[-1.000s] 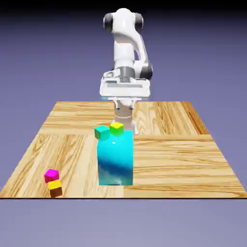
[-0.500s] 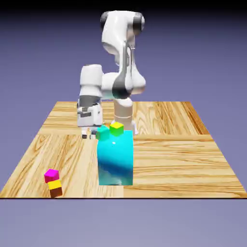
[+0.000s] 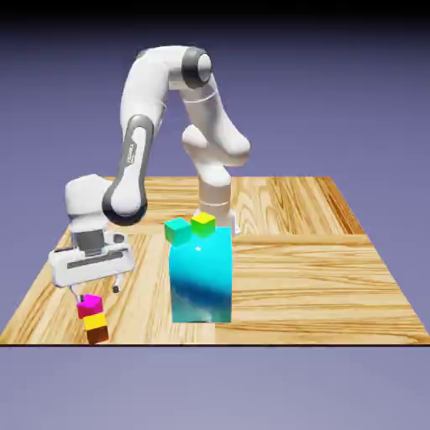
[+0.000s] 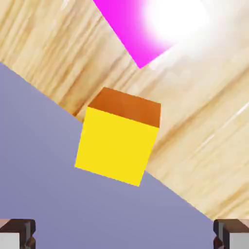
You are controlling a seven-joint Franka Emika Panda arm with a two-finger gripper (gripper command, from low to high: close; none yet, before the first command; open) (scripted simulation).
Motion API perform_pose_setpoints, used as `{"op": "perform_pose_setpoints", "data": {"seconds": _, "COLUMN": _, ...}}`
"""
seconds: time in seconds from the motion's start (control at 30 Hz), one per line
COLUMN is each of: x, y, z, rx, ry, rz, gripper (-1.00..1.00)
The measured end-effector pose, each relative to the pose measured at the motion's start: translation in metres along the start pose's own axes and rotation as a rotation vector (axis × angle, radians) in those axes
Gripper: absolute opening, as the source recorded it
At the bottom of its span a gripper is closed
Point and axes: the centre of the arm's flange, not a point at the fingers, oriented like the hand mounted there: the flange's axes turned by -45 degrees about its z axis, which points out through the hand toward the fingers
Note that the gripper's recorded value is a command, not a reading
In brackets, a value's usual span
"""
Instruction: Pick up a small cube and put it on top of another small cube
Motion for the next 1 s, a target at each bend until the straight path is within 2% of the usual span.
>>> {"op": "perform_pose_setpoints", "data": {"seconds": 0.07, "x": 0.001, "y": -0.001, "z": 0.001, "rx": -0.001, "ry": -0.001, "rz": 0.007, "gripper": 0.00}}
{"op": "perform_pose_setpoints", "data": {"seconds": 0.23, "x": 0.009, "y": -0.001, "z": 0.065, "rx": -0.001, "ry": -0.001, "rz": 0.007, "gripper": 0.00}}
{"op": "perform_pose_setpoints", "data": {"seconds": 0.27, "x": 0.010, "y": 0.000, "z": 0.068, "rx": -0.002, "ry": -0.001, "rz": 0.008, "gripper": -1.00}}
{"op": "perform_pose_setpoints", "data": {"seconds": 0.33, "x": 0.010, "y": 0.000, "z": 0.068, "rx": -0.001, "ry": 0.000, "rz": 0.008, "gripper": -1.00}}
{"op": "perform_pose_setpoints", "data": {"seconds": 0.5, "x": 0.001, "y": -0.001, "z": 0.004, "rx": 0.000, "ry": -0.001, "rz": 0.007, "gripper": -1.00}}
{"op": "perform_pose_setpoints", "data": {"seconds": 0.77, "x": -0.067, "y": 0.041, "z": -0.078, "rx": -0.154, "ry": -0.028, "rz": -0.341, "gripper": -1.00}}
{"op": "perform_pose_setpoints", "data": {"seconds": 1.0, "x": -0.105, "y": 0.099, "z": -0.151, "rx": -0.301, "ry": -0.026, "rz": -0.627, "gripper": -1.00}}
